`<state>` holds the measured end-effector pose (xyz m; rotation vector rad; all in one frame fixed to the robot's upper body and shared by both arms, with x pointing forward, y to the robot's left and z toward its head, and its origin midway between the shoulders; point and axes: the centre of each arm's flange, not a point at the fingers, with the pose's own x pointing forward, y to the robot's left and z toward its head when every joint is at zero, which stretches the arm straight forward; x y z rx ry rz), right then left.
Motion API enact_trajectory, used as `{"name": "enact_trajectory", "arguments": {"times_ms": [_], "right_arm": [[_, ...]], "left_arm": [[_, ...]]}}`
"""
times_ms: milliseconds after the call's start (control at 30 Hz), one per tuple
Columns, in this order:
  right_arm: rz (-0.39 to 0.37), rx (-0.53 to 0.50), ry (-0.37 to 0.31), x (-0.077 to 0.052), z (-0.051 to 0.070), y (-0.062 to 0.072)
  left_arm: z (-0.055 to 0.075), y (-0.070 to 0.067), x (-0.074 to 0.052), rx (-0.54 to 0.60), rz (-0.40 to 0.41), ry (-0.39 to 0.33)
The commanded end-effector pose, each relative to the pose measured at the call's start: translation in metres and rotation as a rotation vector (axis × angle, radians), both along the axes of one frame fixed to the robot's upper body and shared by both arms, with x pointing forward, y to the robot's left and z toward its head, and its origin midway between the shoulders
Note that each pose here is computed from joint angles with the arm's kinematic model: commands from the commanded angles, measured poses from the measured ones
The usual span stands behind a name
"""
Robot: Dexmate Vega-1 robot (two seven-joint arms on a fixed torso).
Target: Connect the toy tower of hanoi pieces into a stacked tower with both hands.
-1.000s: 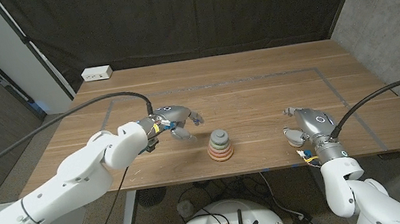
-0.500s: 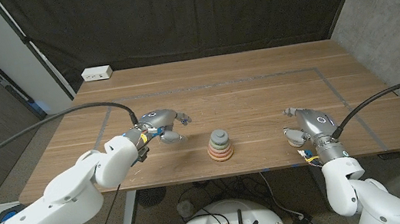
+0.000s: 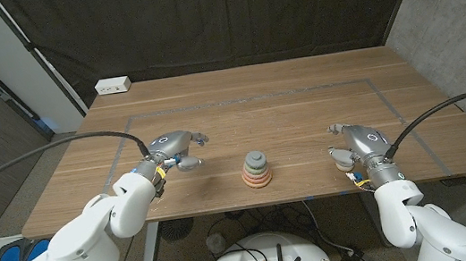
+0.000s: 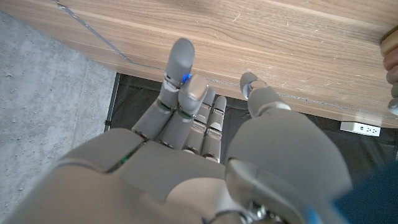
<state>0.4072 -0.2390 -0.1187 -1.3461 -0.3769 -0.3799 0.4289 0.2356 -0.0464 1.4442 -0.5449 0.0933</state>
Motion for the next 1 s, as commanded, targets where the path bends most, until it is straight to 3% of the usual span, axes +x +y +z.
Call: {"name": "enact_trajectory", "arguments": {"times_ms": [33,200,333,1000], "right_arm": [[-0.008,-0.023,-0.004,-0.003,0.006,0.002],[-0.013,-0.030,-0.002,-0.006,0.005,0.001],[-0.013,-0.032,-0.007,-0.007,0.005,0.000],[-0.035,-0.029,0.007,-0.013,0.003,0.000]], "left_arm": [[-0.019,0.016,0.001,-0.064,0.052,-0.002],[-0.025,0.020,-0.002,-0.096,0.061,-0.022],[-0.028,0.021,-0.004,-0.083,0.123,-0.054],[-0.031,0.025,-0.001,-0.130,0.084,-0.056]]}}
